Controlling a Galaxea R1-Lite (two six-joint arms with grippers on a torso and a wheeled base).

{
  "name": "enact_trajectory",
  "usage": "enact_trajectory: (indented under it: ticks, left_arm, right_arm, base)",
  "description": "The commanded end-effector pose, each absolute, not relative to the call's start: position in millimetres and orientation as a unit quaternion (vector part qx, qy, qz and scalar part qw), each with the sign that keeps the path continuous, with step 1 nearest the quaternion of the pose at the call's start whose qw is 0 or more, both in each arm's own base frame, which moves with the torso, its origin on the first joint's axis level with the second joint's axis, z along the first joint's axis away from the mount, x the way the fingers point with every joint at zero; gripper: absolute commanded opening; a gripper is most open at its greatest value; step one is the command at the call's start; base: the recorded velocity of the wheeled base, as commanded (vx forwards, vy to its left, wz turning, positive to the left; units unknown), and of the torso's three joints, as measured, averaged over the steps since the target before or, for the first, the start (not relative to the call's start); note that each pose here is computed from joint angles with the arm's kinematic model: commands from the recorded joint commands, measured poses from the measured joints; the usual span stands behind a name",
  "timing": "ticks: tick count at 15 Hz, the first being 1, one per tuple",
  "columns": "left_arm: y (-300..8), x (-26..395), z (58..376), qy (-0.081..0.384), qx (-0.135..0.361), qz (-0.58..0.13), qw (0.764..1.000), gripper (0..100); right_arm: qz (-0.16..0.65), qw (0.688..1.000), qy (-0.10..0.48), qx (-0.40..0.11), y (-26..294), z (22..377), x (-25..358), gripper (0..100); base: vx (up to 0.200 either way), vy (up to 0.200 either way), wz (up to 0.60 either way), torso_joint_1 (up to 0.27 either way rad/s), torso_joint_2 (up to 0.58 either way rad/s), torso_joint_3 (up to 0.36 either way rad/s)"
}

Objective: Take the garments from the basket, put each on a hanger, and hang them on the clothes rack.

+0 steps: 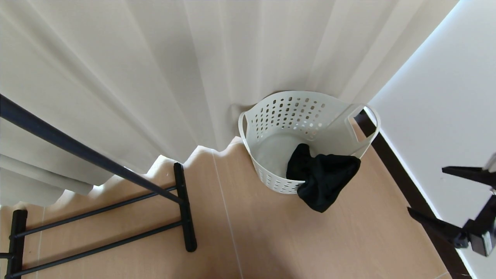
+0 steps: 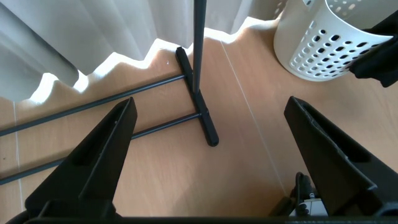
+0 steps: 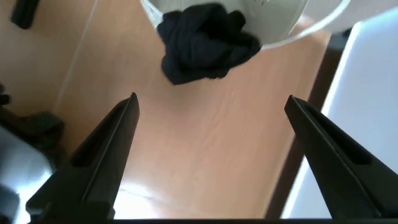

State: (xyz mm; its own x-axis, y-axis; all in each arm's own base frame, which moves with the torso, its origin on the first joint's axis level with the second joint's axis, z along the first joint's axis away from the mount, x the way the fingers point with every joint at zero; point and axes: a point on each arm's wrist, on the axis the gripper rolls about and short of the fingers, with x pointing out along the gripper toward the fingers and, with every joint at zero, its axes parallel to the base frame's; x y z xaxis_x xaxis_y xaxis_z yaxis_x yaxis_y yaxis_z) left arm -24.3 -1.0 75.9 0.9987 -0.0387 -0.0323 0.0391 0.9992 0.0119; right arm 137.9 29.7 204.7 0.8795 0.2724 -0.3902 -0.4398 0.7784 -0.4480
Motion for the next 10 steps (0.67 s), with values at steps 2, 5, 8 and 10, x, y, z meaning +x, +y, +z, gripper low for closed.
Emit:
enact_trajectory:
  ticks: [2, 5, 8, 10]
  left_arm:
    - [-1.0, -24.3, 75.8, 0.016, 0.006, -0.019, 1.000, 100]
    - [-1.0, -24.3, 75.8, 0.016, 0.006, -0.019, 1.000, 100]
    - [-1.0, -24.3, 75.8, 0.016, 0.006, -0.019, 1.000, 100]
    - [-1.0, -24.3, 75.8, 0.016, 0.006, -0.019, 1.000, 100]
  right_arm:
    - [0.215, 0.890, 0.181, -0.360, 46.6, 210.4, 219.8, 100]
    - [0.231, 0.853, 0.171, -0.436, 57.0, 211.9, 275.3, 100]
    - [0.236, 0.850, 0.177, -0.437, 63.6, 204.5, 308.4, 100]
    - [0.240, 0.846, 0.199, -0.432, 65.3, 184.9, 343.3, 100]
  base:
    - [0.000, 0.000, 0.00, 0.000, 0.00, 0.000]
    - [0.000, 0.000, 0.00, 0.000, 0.00, 0.000]
    - [0.000, 0.000, 0.00, 0.000, 0.00, 0.000]
    - [0.000, 0.000, 0.00, 0.000, 0.00, 0.000]
